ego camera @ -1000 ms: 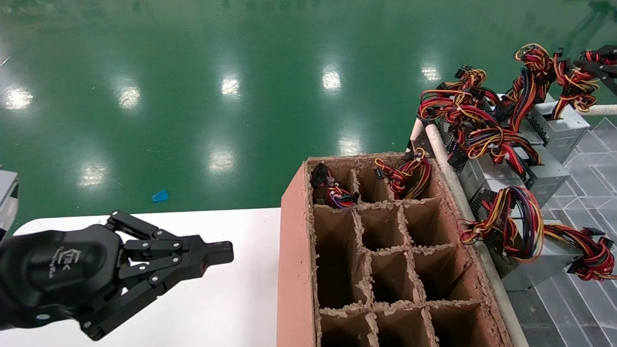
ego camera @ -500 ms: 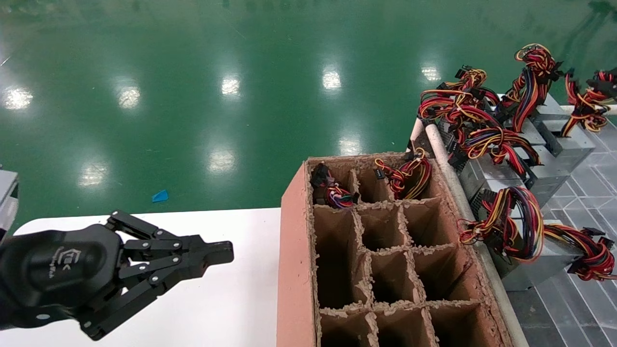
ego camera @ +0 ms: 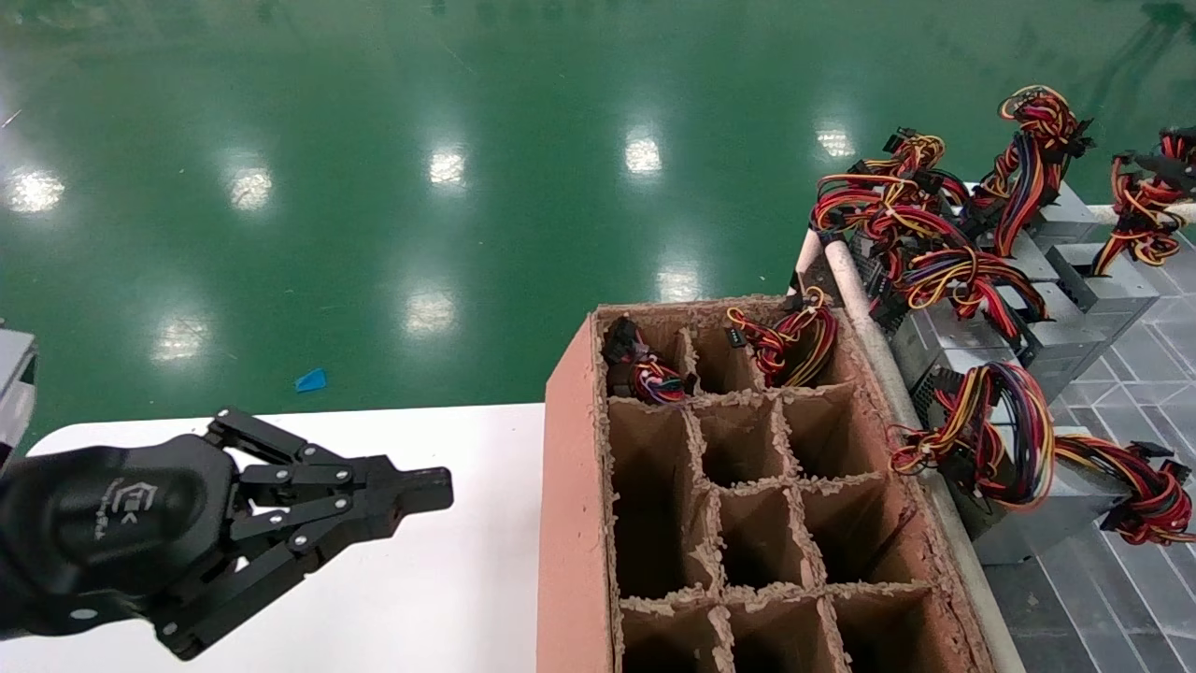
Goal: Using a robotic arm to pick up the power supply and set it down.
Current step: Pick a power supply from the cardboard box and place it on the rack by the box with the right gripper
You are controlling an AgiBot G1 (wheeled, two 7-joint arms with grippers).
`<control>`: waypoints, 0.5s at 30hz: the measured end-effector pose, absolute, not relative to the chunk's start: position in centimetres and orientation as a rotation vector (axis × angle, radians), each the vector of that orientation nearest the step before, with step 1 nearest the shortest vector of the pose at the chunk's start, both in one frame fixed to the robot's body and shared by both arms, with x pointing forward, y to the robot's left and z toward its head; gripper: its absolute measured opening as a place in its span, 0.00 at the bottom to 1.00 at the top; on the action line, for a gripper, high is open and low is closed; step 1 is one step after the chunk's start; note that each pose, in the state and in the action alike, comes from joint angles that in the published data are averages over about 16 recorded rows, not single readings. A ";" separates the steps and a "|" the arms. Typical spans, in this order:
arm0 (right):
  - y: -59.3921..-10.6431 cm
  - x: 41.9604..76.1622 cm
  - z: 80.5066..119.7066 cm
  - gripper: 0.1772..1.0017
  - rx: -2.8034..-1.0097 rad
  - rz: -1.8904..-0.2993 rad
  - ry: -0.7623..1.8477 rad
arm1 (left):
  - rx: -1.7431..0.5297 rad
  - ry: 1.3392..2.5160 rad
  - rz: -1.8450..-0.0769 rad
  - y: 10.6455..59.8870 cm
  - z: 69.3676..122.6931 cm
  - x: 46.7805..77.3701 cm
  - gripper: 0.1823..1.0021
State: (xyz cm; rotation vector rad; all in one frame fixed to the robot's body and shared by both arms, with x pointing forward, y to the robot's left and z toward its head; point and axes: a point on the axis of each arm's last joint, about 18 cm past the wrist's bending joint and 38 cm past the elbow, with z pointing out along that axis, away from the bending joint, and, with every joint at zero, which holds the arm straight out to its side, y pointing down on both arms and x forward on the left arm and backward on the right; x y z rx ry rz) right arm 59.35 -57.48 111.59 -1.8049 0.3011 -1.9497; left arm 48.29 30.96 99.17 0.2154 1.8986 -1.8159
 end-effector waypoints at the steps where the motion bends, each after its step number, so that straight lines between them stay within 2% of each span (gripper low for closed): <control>1: -57.5 59.2 111.7 0.13 -1.811 -1.953 0.292 | 0.215 1.899 -1.816 31.0 99.2 48.3 0.01; 11: -57.3 57.6 113.1 0.29 -1.896 -2.019 0.129 | 0.215 1.899 -1.816 31.0 99.2 48.3 0.01; 15: -57.1 57.1 113.4 0.40 -1.917 -2.039 0.062 | 0.215 1.898 -1.816 31.0 99.2 48.3 0.01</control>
